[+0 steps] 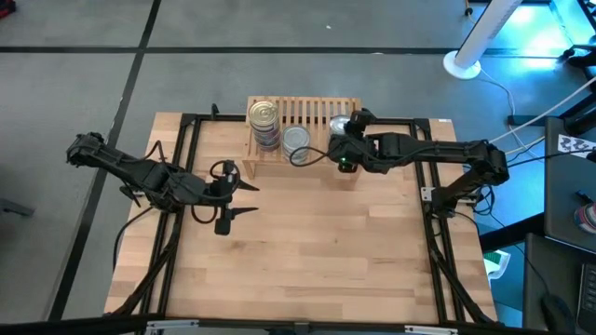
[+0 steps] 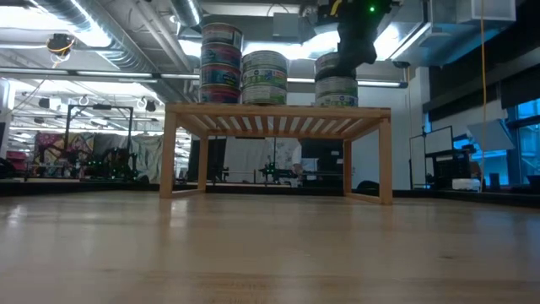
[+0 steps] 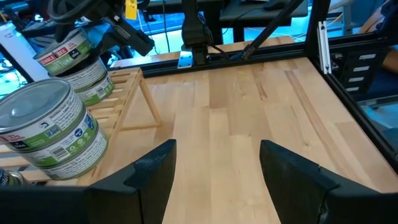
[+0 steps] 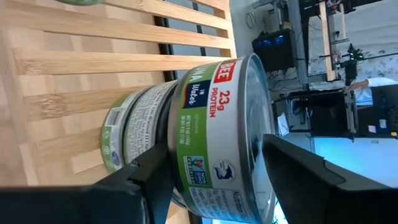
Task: Stack canned seafood by type on shelf
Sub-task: Stack the green tuna can on top of the other green tuna can on the shelf
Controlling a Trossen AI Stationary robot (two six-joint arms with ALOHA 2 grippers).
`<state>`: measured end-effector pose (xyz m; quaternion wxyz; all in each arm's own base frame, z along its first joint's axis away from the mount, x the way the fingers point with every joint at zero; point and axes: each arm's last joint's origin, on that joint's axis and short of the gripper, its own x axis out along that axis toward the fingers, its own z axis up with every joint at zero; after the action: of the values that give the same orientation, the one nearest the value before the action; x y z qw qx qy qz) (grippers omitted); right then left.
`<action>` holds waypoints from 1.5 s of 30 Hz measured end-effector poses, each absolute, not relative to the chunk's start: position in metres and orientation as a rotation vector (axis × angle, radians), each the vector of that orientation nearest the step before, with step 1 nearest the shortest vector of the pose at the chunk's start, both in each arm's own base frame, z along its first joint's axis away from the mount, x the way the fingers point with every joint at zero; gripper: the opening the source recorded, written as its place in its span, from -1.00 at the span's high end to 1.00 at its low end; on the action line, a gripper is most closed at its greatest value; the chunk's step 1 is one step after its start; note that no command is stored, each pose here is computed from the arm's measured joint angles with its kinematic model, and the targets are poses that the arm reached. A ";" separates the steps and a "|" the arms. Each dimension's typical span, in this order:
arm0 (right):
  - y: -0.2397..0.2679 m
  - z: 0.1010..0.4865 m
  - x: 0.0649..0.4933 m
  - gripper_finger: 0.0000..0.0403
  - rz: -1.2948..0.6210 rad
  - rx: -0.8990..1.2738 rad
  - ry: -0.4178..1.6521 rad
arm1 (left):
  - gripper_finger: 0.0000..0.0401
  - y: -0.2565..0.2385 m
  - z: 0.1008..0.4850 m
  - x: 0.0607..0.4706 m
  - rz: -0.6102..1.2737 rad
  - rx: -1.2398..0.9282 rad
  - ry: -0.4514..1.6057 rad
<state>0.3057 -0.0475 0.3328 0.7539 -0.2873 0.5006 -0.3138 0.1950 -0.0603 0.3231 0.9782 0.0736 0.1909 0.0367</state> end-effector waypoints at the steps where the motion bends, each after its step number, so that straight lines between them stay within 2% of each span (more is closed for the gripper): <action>1: -0.047 0.333 0.305 -0.15 -0.680 -0.626 1.094 | -0.13 -0.060 0.323 0.195 0.075 0.143 0.384; 25: -0.045 0.340 0.288 -0.15 -0.633 -0.633 1.155 | -0.13 -0.060 0.323 0.195 0.077 0.130 0.385; 35: -0.043 0.364 0.284 -0.15 -0.588 -0.563 1.123 | -0.13 -0.060 0.323 0.195 0.077 0.130 0.385; 45: -0.043 0.363 0.277 -0.15 -0.559 -0.580 1.203 | -0.13 -0.060 0.323 0.195 0.081 0.109 0.384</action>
<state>0.2766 -0.0428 0.3632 0.7492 -0.2656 0.5502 -0.2559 0.1951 -0.0603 0.3228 0.9794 0.0539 0.1906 0.0404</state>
